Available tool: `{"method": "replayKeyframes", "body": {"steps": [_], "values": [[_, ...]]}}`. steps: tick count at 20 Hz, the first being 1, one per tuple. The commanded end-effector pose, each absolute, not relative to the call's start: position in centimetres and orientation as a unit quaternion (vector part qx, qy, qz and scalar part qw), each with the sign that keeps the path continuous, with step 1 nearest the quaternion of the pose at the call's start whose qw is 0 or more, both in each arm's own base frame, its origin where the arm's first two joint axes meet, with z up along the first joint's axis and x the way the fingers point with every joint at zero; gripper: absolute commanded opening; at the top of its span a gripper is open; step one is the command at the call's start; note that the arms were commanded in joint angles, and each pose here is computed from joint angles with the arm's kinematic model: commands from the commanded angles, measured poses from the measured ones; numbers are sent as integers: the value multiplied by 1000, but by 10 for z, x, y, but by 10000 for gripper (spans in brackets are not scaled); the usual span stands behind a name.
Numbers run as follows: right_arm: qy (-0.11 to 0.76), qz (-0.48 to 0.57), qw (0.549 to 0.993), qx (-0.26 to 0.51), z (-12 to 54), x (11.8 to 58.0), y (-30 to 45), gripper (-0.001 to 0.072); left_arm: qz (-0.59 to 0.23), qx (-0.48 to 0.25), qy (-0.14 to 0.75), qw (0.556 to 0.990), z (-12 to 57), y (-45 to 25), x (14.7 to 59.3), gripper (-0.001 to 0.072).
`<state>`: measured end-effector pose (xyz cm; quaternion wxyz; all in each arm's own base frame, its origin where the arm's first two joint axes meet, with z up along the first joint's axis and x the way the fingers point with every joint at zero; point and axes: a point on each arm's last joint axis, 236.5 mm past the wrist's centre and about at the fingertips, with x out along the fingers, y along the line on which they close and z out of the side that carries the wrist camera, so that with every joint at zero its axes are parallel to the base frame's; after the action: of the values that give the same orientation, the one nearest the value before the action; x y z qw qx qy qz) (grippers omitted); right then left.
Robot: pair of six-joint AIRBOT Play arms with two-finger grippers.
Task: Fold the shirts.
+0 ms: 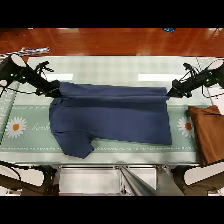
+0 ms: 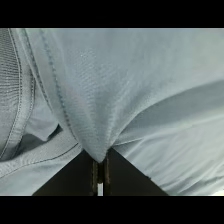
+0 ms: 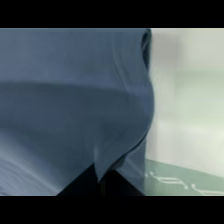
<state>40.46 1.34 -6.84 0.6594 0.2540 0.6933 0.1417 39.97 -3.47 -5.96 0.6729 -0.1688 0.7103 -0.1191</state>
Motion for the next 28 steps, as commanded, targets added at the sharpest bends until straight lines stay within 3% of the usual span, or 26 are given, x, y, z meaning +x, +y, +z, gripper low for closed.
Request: {"method": "replayKeyframes", "body": {"steps": [1, 2, 3, 4, 5, 6, 9, 14, 17, 20, 23, 25, 28], "values": [[711, 142, 640, 254, -80, 389, 17, 25, -120, -167, 718, 665, -63, -34, 394, 25], [711, 139, 640, 255, -82, 388, 17, 30, -120, -167, 719, 664, -63, -34, 393, 25], [712, 129, 640, 259, -84, 389, 15, 175, -118, -168, 719, 663, -63, -34, 393, 37], [712, 123, 639, 263, -84, 390, 15, 413, -111, -177, 724, 657, -62, -34, 390, 180], [714, 123, 637, 264, -82, 388, 15, 408, -113, -177, 731, 649, -61, -34, 385, 448], [714, 118, 636, 268, -78, 387, 13, 408, -112, -173, 741, 639, -60, -32, 378, 506], [690, 104, 666, 264, -44, 387, -6, 407, -119, -177, 766, 607, -43, -26, 352, 506], [618, 31, 746, 248, -4, 359, -45, 407, -88, -194, 720, 661, -6, -7, 321, 506], [598, 27, 755, 268, -23, 312, -25, 407, -22, -211, 712, 670, -16, 22, 260, 506], [555, 39, 765, 326, -33, 294, 9, 407, 36, -322, 661, 677, -34, 25, 217, 506], [557, 84, 748, 350, -35, 279, 36, 407, 74, -403, 633, 657, -62, 19, 187, 506], [564, 92, 741, 353, -34, 275, 40, 407, 79, -423, 647, 630, -80, 9, 171, 506], [563, 94, 740, 357, -32, 275, 42, 407, 38, -440, 643, 626, -87, -10, 175, 506]]}}
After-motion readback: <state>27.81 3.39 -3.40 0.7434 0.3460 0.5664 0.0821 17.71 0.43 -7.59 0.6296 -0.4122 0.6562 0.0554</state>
